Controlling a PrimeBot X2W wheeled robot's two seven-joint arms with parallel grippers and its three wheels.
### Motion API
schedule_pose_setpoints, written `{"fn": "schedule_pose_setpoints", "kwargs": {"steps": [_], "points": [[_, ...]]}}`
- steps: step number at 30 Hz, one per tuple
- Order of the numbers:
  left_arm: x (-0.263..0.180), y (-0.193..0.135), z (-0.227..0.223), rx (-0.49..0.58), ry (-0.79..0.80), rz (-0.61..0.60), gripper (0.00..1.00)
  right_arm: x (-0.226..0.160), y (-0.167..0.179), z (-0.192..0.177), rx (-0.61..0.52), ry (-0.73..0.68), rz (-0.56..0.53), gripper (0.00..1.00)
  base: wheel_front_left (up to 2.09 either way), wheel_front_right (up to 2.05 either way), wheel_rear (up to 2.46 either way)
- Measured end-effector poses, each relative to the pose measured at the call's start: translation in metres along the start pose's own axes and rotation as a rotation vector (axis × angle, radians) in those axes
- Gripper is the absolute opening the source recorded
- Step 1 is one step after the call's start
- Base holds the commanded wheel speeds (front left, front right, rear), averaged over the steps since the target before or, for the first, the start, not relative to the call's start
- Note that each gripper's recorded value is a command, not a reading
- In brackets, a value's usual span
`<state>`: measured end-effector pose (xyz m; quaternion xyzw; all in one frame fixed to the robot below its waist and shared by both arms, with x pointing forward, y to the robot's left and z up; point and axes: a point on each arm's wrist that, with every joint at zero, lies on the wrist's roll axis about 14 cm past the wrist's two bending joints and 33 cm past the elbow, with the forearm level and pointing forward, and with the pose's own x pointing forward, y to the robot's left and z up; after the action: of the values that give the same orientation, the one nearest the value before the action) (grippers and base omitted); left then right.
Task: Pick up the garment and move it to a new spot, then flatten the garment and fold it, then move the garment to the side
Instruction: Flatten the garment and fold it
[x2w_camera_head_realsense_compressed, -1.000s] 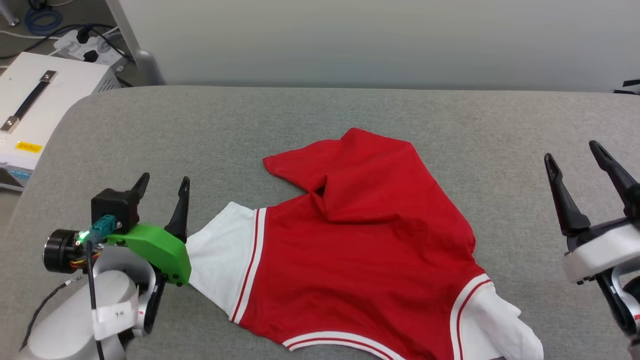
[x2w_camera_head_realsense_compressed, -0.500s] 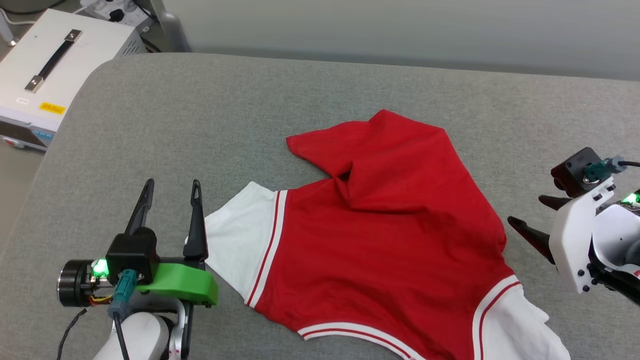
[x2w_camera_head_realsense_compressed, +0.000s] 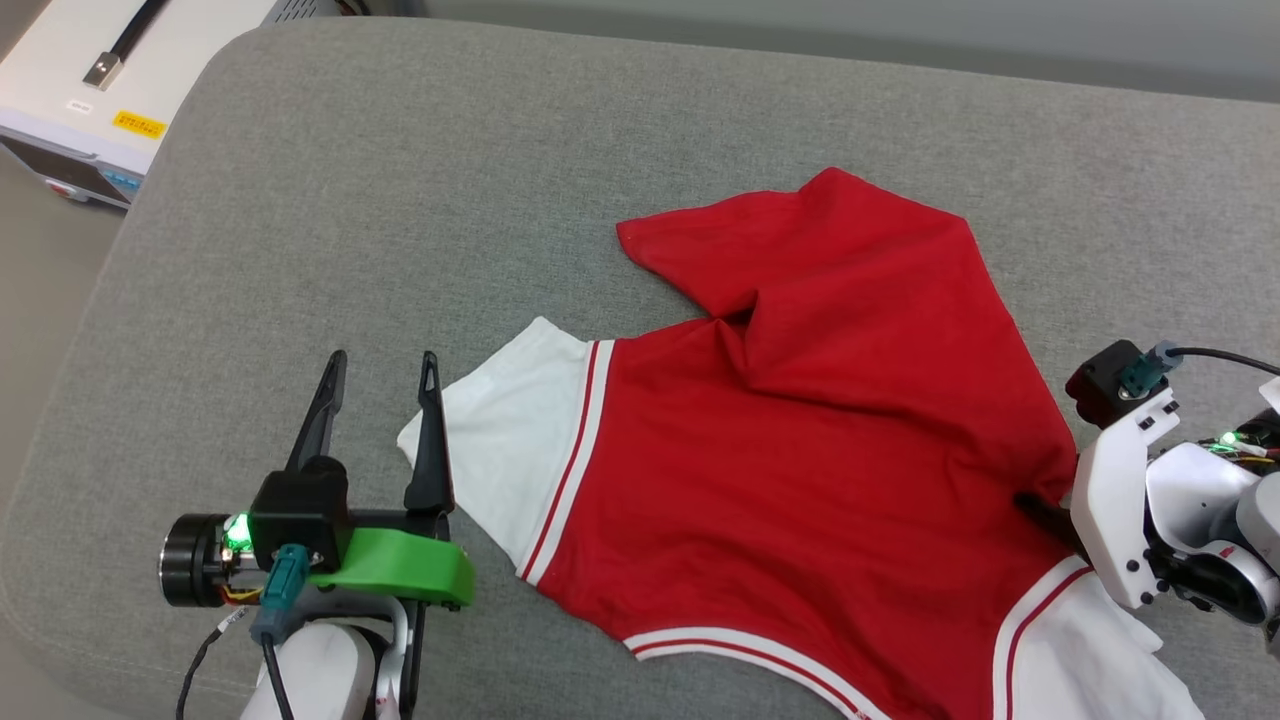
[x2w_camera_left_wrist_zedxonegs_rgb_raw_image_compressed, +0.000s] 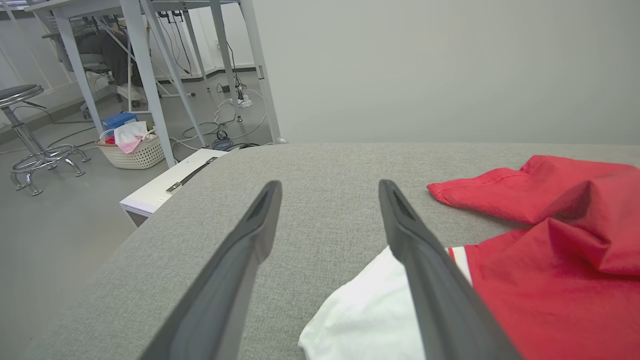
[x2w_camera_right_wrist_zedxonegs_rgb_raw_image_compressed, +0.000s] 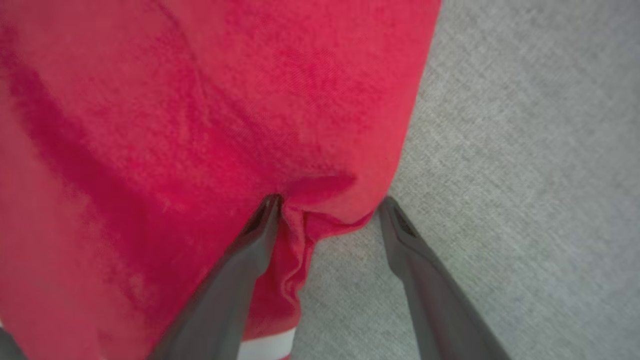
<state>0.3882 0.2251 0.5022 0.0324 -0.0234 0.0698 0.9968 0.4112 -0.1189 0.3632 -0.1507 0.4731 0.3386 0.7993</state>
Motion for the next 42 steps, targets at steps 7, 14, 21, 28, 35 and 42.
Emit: {"fn": "schedule_pose_setpoints", "kwargs": {"steps": [7,14,21,28,35,42], "points": [[0.001,0.0,-0.001,0.002,-0.005,-0.005,1.0,-0.006,-0.003,0.022,-0.019,-0.15,-0.011,0.0,0.0,0.0,0.0],[-0.001,-0.008,0.006,-0.012,-0.03,-0.031,1.0,-0.045,-0.025,0.068,-0.057,-0.363,-0.093,0.0,0.0,0.0,0.0],[-0.003,-0.01,0.005,-0.014,-0.027,-0.036,1.0,-0.07,-0.049,0.117,-0.108,-0.479,-0.164,0.0,0.0,0.0,0.0],[-0.003,-0.008,-0.007,-0.01,0.007,-0.021,1.0,-0.04,-0.054,0.135,-0.13,-0.454,-0.174,0.0,0.0,0.0,0.0],[-0.002,-0.009,-0.023,-0.009,0.053,-0.018,1.0,0.026,-0.045,0.087,-0.103,-0.243,-0.133,0.0,0.0,0.0,0.0],[-0.003,-0.007,-0.024,-0.014,0.058,-0.01,1.0,0.033,-0.048,0.087,-0.067,-0.279,-0.138,0.75,0.0,0.0,0.0]]}}
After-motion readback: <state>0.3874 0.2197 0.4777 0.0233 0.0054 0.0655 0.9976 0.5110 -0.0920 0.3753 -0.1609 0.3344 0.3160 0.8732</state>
